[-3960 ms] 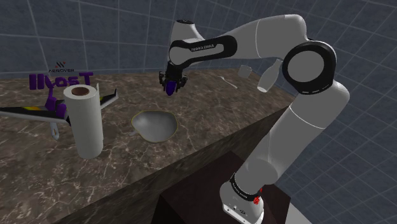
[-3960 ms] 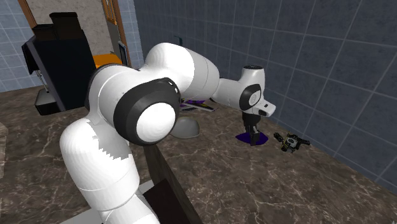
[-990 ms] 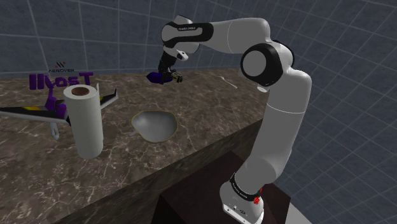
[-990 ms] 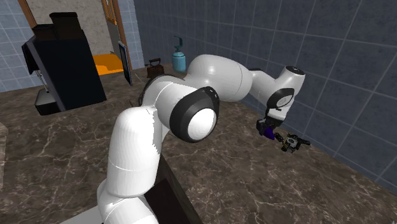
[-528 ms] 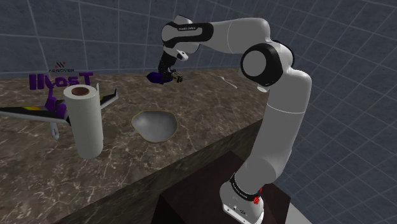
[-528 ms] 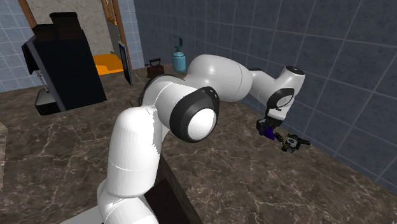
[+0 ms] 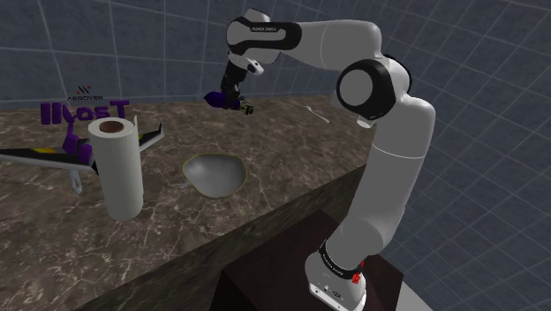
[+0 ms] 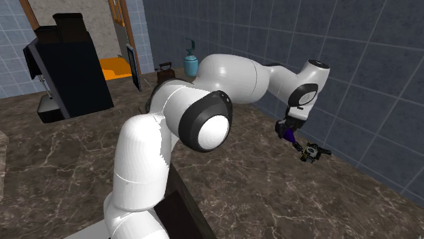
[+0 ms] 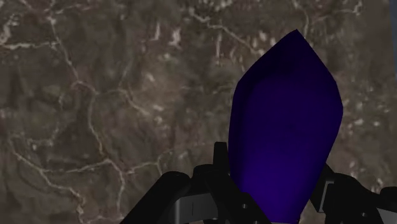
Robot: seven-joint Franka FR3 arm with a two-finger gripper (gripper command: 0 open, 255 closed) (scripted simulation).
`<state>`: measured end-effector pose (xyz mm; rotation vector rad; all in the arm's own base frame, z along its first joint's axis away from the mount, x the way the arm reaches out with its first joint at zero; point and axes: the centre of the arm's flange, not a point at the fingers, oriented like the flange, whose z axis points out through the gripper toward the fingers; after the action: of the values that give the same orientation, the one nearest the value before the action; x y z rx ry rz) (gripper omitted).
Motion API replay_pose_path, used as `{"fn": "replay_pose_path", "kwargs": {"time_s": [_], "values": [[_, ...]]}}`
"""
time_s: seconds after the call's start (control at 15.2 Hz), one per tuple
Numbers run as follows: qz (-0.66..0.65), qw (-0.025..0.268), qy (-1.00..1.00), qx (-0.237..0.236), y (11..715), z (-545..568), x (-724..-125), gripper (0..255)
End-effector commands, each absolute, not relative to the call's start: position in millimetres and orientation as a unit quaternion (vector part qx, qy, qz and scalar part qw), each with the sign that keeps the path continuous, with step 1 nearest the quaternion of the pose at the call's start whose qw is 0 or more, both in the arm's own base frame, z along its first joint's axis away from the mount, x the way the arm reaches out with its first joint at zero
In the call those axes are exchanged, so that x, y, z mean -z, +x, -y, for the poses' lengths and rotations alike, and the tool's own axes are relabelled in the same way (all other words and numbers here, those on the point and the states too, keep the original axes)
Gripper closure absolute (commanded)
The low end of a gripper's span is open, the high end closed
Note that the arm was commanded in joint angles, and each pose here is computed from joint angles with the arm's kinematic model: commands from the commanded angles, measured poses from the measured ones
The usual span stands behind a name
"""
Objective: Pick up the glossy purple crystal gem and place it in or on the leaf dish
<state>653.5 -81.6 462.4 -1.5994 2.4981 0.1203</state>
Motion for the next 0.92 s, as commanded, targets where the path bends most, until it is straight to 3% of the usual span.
{"fn": "replay_pose_path", "kwargs": {"time_s": [0.0, 0.86], "values": [[-0.838, 0.086, -0.537, -0.040, 653.0, 81.5, -473.9, 255], [-0.838, 0.086, -0.537, -0.040, 653.0, 81.5, -542.5, 255]]}}
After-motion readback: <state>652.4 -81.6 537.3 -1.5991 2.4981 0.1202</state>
